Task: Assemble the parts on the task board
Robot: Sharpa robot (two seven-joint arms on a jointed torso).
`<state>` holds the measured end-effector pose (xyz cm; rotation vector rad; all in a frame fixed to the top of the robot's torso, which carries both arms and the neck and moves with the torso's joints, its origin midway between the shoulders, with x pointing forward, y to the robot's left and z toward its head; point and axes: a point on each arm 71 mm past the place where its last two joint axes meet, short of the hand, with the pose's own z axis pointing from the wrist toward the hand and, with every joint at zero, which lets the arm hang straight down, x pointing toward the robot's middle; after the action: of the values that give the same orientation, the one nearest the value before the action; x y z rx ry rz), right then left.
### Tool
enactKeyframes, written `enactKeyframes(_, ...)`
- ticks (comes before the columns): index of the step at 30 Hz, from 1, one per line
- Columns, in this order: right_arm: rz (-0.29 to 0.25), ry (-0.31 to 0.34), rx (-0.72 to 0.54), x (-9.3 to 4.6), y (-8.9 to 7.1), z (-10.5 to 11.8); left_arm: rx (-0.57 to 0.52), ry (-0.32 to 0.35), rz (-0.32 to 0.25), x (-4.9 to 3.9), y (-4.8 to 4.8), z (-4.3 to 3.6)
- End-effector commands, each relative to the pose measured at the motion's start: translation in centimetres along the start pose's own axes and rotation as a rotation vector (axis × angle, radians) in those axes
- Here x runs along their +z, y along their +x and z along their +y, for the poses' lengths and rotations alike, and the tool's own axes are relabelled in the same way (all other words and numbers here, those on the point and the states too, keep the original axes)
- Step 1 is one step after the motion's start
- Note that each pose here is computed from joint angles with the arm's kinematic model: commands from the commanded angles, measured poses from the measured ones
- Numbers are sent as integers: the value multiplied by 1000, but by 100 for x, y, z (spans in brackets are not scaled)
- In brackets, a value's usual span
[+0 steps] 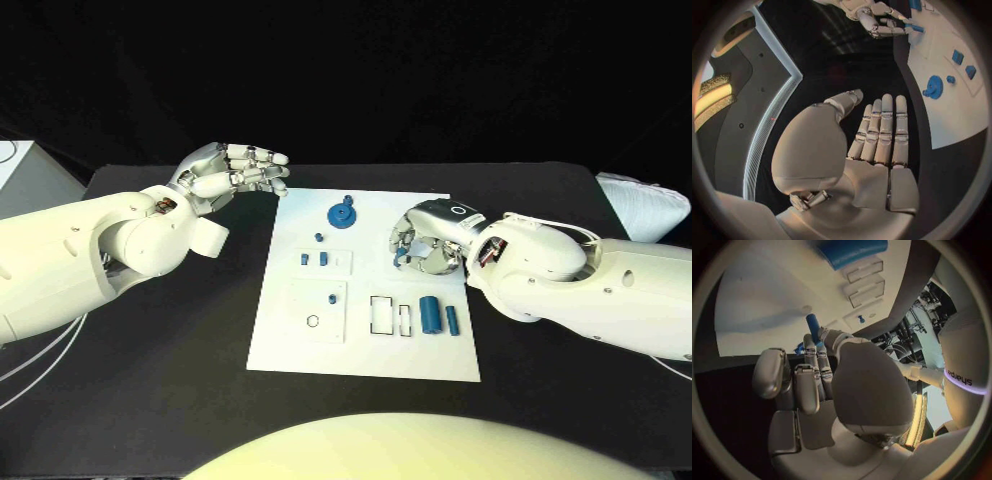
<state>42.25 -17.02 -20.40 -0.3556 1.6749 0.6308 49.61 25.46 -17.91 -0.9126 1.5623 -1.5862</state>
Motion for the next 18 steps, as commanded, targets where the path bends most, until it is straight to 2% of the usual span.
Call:
enactKeyframes(1, -65, -20, 50, -18, -116, 69, -10, 8, 7, 10, 10, -6)
enactKeyframes(5, -95, -61, 78, -31, -192, 199, -11, 8, 8, 17, 14, -1)
enactKeyframes(9, -101, -106, 100, 4, -206, 353, -13, 9, 9, 22, 21, 4)
enactKeyframes(12, -93, -149, 113, 63, -165, 507, -15, 9, 12, 29, 31, 9)
enactKeyframes(18, -64, -246, 134, 195, 19, 857, -18, 9, 16, 45, 52, 16)
